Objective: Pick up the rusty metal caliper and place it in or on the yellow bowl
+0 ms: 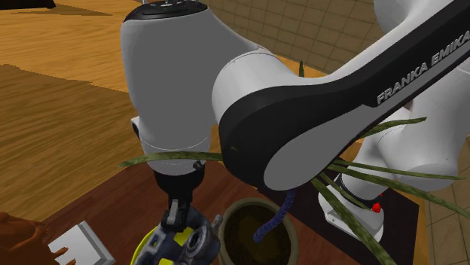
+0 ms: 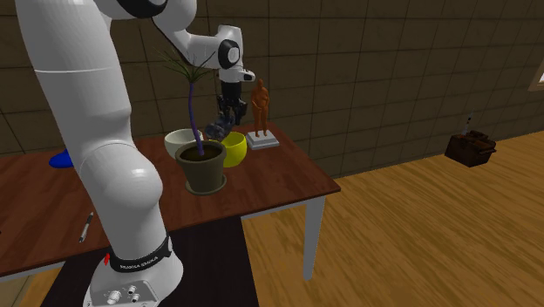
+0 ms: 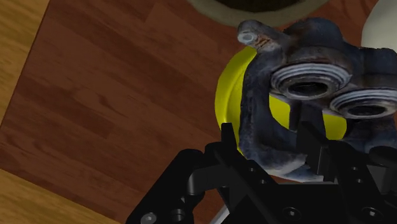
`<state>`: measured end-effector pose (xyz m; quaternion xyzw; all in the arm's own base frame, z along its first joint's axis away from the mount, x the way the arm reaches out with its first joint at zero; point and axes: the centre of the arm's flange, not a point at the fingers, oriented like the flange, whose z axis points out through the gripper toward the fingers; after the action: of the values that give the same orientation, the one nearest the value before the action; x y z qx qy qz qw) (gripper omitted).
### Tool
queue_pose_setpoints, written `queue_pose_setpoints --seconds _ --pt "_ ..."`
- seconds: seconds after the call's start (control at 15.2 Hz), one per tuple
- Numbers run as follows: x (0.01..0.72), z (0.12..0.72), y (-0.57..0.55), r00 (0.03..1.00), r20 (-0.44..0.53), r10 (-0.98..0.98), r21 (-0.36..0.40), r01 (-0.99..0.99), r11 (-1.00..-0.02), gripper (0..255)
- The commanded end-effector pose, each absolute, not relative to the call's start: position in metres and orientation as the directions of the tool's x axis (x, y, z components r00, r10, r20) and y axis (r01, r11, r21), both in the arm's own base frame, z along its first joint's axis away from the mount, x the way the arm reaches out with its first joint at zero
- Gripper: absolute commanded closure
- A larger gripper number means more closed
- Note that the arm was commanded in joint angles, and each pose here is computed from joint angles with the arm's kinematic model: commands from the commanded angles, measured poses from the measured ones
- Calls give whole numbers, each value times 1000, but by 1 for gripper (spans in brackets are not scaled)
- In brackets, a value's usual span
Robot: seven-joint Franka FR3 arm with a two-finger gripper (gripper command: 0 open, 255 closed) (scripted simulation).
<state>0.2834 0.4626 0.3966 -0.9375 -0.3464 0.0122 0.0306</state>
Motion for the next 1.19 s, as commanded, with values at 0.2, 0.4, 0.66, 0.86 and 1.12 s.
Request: queue_pose_setpoints --seconds 0.2,0.4,0.66,0.86,1.12 --pt "280 390 462 756 -18 655 -65 653 -755 0" --pt "280 405 462 756 -18 655 -65 652 -755 0" --pt "282 442 460 756 -18 655 -65 652 -755 0" --pt "282 442 460 756 -18 655 -65 652 -755 0" --pt "282 442 460 756 -18 655 -65 652 -755 0"
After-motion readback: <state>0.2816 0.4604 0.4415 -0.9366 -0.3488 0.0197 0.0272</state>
